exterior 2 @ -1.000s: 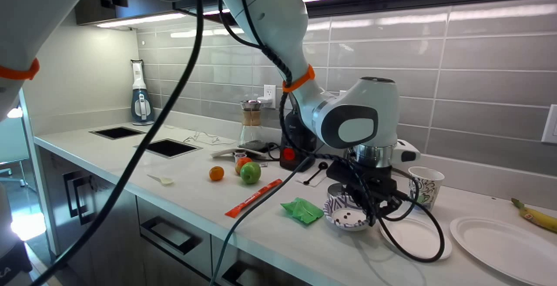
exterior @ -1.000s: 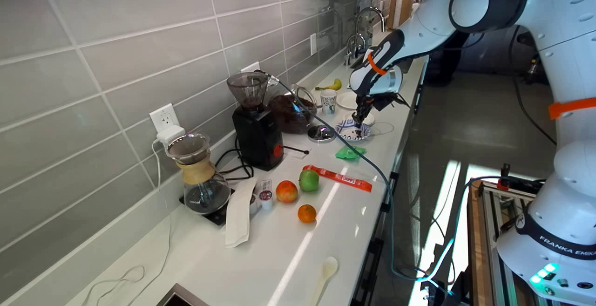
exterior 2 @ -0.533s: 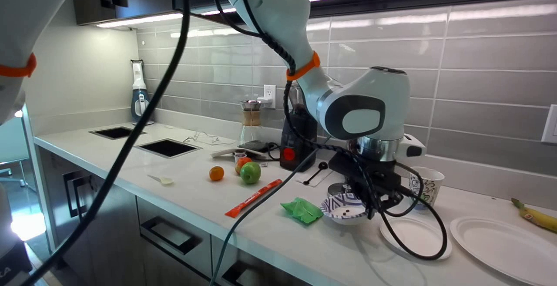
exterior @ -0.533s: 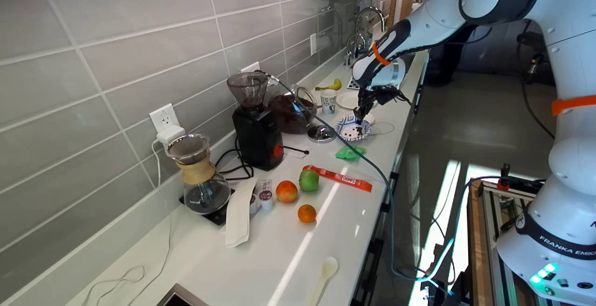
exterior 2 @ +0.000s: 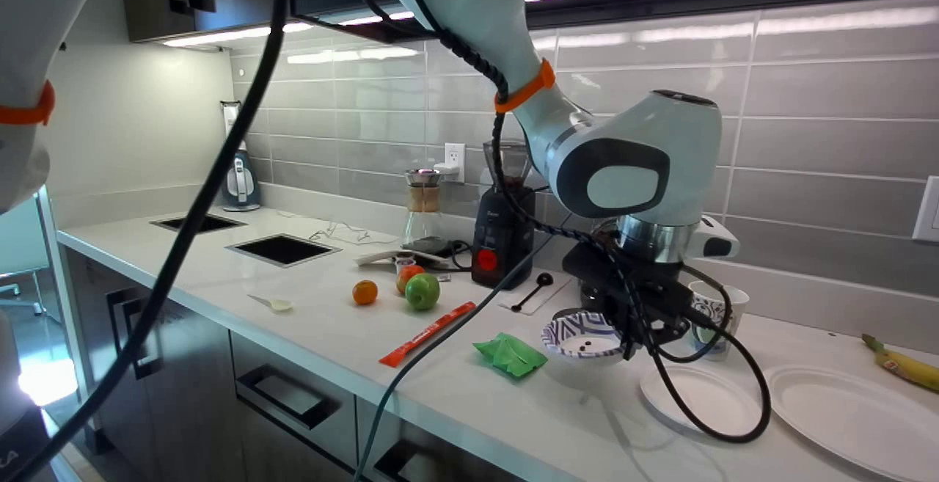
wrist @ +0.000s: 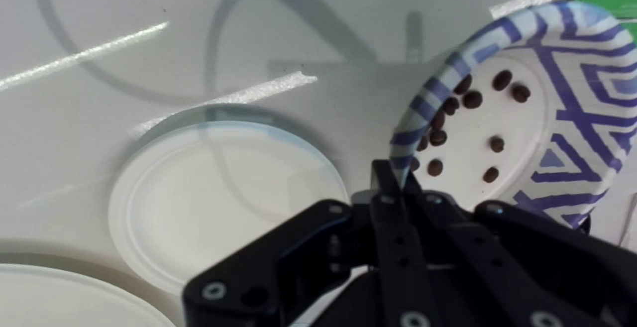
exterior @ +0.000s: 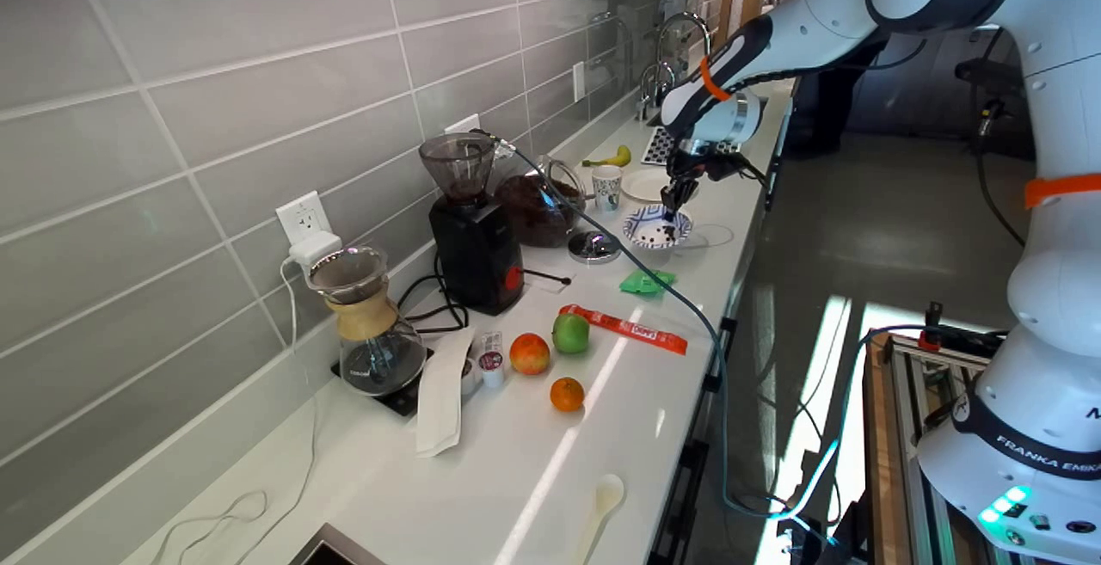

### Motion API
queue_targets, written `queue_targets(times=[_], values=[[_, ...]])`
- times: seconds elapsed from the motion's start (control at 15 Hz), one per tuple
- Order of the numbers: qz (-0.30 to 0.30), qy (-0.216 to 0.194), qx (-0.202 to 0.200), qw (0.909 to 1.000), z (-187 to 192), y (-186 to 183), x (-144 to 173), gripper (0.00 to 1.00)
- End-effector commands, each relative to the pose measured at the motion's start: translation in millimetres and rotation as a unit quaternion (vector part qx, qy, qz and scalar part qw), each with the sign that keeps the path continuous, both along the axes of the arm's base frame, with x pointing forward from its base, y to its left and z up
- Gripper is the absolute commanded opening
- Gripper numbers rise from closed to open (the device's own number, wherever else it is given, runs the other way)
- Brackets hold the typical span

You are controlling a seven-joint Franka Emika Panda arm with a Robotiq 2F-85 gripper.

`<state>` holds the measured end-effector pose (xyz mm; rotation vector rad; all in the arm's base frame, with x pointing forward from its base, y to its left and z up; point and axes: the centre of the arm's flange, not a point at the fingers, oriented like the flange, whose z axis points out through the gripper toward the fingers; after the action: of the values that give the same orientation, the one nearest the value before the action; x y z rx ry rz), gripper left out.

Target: Pour the contents from the bowl to the plate

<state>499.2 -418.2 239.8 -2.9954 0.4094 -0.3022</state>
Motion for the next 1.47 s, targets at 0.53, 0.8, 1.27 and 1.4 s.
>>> queue_targets(times=[0.53,0.8,1.27,1.4], values=[[-0.002,-0.059,-0.046,0.9972,77,-35,-47,0.01],[-0.011,-0.082,-0.116,0.9897,79,-35,-44,0.01],[-0.037,-0.111,-0.199,0.9730,61,-33,-35,0.01],[-0.048,-0.115,-0.212,0.9693,59,-39,-36,0.01]])
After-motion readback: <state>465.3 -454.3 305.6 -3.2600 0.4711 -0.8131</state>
